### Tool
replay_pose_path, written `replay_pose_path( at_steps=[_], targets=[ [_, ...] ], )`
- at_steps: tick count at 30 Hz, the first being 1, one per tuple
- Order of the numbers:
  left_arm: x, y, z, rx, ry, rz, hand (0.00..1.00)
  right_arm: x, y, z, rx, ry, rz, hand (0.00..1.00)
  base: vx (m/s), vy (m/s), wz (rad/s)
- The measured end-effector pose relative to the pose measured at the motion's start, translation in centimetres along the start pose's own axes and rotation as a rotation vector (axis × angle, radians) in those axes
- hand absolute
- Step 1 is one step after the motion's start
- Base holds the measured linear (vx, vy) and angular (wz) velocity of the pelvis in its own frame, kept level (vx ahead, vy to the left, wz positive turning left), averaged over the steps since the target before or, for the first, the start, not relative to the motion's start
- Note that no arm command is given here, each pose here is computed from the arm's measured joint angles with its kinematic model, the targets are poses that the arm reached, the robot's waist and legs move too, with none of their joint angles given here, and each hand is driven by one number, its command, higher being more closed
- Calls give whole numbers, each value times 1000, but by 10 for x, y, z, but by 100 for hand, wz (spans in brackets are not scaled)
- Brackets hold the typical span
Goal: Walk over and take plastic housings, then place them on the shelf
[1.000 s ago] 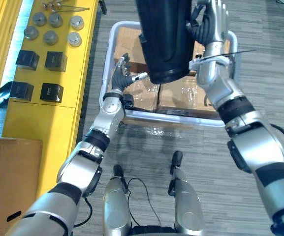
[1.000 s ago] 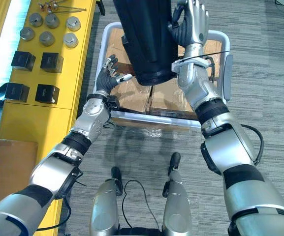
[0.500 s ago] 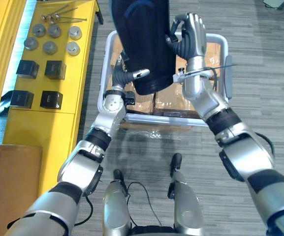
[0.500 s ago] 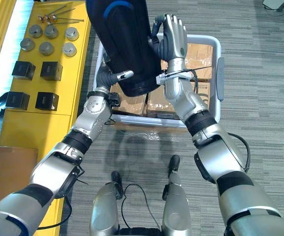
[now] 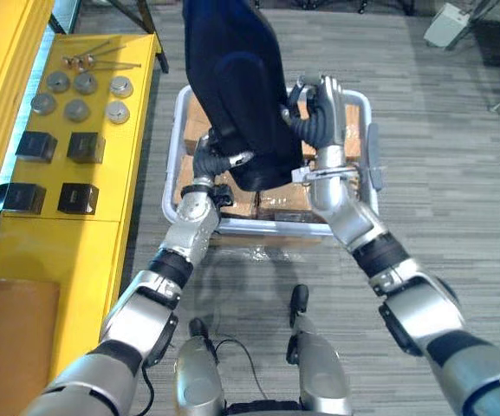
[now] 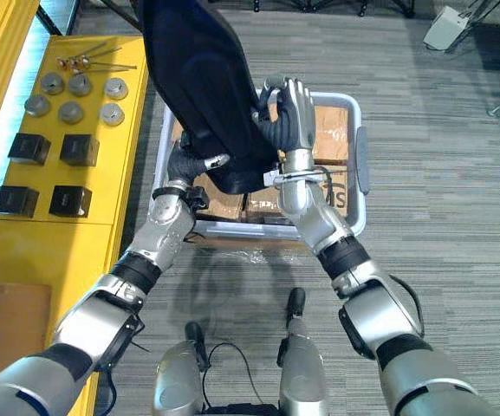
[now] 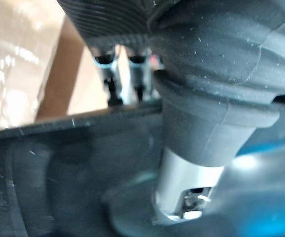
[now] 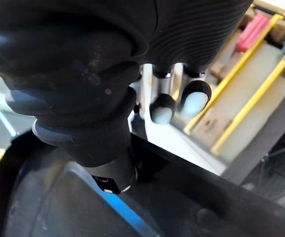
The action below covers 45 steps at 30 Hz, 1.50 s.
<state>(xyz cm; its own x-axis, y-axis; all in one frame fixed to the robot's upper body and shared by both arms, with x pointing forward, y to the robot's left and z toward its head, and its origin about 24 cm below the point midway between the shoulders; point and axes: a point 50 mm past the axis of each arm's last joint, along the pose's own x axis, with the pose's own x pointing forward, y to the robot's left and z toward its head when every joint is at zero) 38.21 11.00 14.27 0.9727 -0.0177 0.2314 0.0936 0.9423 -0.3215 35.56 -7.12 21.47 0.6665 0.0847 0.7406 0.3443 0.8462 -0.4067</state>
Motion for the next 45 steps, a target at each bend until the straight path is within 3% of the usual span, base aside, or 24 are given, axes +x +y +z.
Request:
replay_pose_path(
  at_steps=[7, 13, 14, 20, 24, 30, 33, 37, 41, 45],
  targets=[
    [-53, 12, -52, -264, 99, 84, 100, -71, 17, -10, 195, 214, -22, 100, 49, 21, 1],
    [-86, 9, -65, -305, 115, 68, 100, -111, 10, -9, 267, 300, -49, 100, 35, 13, 6],
    [-91, 9, -66, -315, 113, 69, 100, -115, 10, -7, 280, 302, -43, 0, 23, 3, 6],
    [-112, 14, -67, -298, 92, 101, 100, -132, 8, -6, 316, 316, 23, 0, 21, 7, 16],
    [-126, 25, -59, -183, 67, 147, 100, -143, 9, -9, 365, 354, 103, 0, 28, 11, 8],
    [-133, 34, -26, 46, -81, 177, 100, -157, -1, -15, 711, 516, 162, 0, -9, 17, 11],
    [-134, 47, -14, 163, -139, 222, 100, -146, -29, -15, 838, 447, 54, 0, -6, 5, 2],
    [-147, 68, -14, 327, -142, 330, 100, -118, -90, 6, 873, 118, -184, 0, 13, 9, -2],
    [-160, 87, -7, 497, -204, 478, 100, -120, -127, 15, 798, -41, -299, 0, 8, 22, -14],
    [-179, 105, 18, 530, -331, 633, 100, -157, -169, -5, 621, 81, -431, 0, 14, 18, -6]
  ],
)
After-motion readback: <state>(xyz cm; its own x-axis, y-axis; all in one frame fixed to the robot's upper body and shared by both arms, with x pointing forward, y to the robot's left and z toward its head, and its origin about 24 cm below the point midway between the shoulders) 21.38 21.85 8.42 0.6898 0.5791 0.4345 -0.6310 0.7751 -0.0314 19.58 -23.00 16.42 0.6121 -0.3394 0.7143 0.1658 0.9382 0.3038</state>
